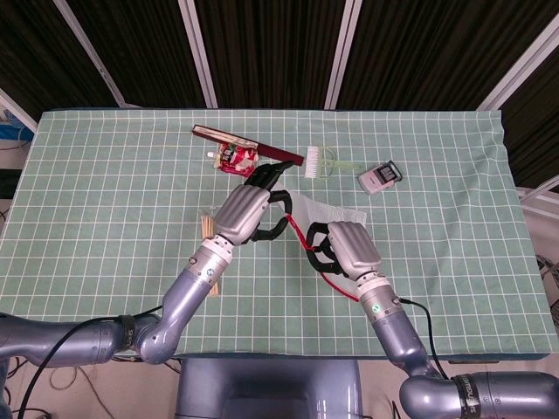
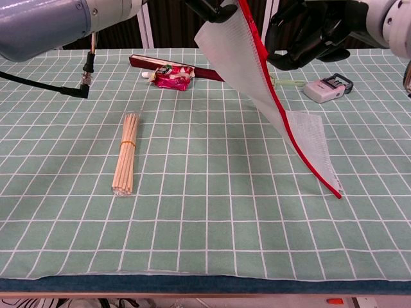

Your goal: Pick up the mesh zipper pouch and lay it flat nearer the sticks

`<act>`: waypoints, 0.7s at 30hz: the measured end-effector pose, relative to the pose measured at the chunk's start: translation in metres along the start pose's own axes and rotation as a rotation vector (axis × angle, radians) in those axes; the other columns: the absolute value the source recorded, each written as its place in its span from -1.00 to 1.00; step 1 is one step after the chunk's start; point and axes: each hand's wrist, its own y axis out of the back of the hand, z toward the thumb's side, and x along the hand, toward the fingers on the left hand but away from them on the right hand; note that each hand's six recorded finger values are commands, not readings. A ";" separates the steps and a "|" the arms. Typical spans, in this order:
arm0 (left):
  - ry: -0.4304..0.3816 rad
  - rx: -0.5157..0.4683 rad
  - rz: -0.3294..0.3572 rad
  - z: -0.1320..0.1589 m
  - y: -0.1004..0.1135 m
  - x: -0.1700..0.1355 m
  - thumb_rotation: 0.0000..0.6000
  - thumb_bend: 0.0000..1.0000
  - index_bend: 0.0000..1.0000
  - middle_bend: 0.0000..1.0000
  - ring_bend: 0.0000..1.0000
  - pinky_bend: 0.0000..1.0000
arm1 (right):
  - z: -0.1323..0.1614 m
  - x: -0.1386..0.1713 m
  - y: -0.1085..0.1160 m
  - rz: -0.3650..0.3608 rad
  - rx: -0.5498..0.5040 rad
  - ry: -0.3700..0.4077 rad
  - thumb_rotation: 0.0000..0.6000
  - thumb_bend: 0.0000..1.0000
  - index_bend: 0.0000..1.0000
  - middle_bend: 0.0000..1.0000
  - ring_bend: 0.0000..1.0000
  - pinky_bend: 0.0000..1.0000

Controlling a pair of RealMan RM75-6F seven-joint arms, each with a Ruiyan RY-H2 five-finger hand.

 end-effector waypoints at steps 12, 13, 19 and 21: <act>-0.014 -0.020 0.084 0.002 0.027 0.005 1.00 -0.13 0.19 -0.92 -1.00 -1.00 | -0.021 -0.002 0.005 -0.016 0.029 -0.052 1.00 0.30 0.43 1.00 1.00 0.89; -0.012 -0.015 0.088 0.001 0.029 0.005 1.00 -0.13 0.19 -0.92 -1.00 -1.00 | -0.025 -0.002 0.007 -0.021 0.032 -0.064 1.00 0.30 0.43 1.00 1.00 0.89; 0.014 0.027 0.115 -0.016 0.051 0.001 1.00 -0.13 0.19 -0.92 -1.00 -1.00 | -0.052 -0.006 0.023 -0.059 0.055 -0.133 1.00 0.30 0.43 1.00 1.00 0.89; 0.027 0.033 0.127 -0.023 0.059 -0.001 1.00 -0.13 0.19 -0.92 -1.00 -1.00 | -0.060 -0.006 0.028 -0.071 0.059 -0.150 1.00 0.30 0.43 1.00 1.00 0.89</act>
